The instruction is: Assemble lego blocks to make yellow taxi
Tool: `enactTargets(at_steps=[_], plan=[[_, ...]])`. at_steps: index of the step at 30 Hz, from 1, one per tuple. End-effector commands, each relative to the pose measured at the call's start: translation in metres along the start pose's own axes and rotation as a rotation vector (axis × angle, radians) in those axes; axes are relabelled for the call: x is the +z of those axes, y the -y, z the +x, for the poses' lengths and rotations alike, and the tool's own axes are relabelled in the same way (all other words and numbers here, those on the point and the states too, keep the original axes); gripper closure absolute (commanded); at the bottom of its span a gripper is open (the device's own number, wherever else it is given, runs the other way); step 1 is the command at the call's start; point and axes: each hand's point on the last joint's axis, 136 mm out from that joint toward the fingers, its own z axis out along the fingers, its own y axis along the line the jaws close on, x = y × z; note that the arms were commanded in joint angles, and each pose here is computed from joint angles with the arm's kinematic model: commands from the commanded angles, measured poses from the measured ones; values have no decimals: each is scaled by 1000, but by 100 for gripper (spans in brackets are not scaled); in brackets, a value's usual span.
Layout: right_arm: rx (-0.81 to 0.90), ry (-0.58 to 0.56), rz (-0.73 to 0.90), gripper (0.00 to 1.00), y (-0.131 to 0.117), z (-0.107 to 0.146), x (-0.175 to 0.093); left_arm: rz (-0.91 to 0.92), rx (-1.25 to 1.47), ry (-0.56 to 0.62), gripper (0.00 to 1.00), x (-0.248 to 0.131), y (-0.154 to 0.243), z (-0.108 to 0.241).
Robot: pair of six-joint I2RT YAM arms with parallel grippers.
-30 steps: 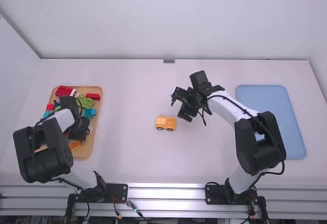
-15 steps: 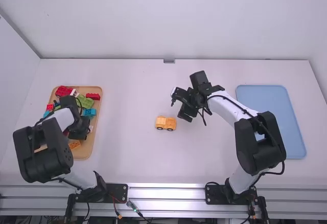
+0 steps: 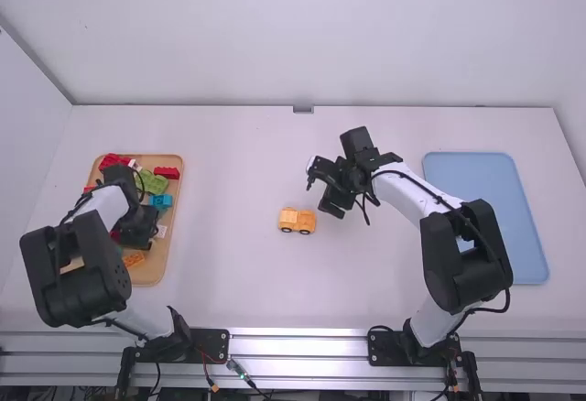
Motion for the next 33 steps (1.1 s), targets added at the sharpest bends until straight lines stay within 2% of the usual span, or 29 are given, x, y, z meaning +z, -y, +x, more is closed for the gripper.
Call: enactTargets(at_steps=[1,11,33], plan=[[-9,23,12,1,2,-9,-7,-41,3,38,43,1,-8,-7],[-10,25,11,1,2,-10,-7,-83,16,41,42,4,-20,-5],[-10,26,13,1,3,-10,-7,-48,57,24,43,21,-23,5]])
